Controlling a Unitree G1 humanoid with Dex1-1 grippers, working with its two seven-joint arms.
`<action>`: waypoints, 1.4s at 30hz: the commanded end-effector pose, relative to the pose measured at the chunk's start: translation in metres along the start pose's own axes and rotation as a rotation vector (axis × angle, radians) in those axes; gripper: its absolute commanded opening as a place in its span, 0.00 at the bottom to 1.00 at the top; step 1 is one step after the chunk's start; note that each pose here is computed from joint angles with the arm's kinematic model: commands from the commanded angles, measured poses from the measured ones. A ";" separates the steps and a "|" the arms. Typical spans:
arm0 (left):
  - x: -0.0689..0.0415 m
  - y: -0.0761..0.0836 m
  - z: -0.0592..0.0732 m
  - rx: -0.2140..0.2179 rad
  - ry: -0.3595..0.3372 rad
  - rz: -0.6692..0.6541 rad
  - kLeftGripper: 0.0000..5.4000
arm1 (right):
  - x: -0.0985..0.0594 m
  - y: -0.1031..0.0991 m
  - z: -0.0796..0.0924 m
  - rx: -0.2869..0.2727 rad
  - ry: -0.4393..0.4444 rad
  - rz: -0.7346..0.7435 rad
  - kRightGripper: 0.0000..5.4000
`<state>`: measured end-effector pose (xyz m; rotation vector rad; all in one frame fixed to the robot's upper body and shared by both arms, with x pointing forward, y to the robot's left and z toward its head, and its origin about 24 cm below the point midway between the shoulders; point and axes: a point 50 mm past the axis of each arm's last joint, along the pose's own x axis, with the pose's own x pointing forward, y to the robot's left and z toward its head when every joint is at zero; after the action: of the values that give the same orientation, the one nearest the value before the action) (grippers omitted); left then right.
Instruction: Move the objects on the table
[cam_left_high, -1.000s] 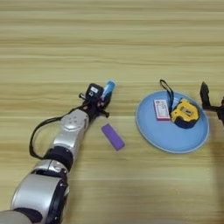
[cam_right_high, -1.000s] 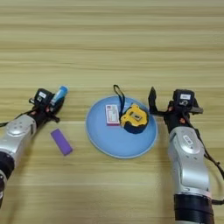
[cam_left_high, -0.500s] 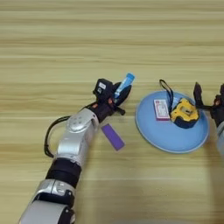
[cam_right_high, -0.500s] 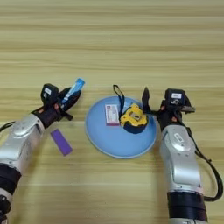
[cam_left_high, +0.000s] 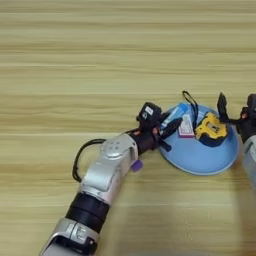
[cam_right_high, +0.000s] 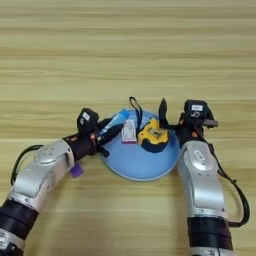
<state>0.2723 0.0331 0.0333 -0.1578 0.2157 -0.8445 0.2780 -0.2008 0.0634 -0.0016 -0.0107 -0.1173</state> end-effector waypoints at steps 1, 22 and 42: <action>0.006 -0.003 -0.003 0.028 0.023 -0.009 0.25 | 0.003 0.003 0.003 0.000 -0.008 -0.001 1.00; 0.006 -0.003 -0.001 0.060 0.012 -0.003 0.57 | 0.001 0.003 0.002 -0.006 -0.006 0.005 1.00; -0.005 0.025 0.023 0.115 -0.125 0.156 0.91 | 0.002 0.005 0.002 -0.010 -0.008 0.010 1.00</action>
<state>0.2881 0.0478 0.0448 -0.1141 0.1001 -0.7207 0.2783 -0.1981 0.0631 -0.0133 -0.0091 -0.1087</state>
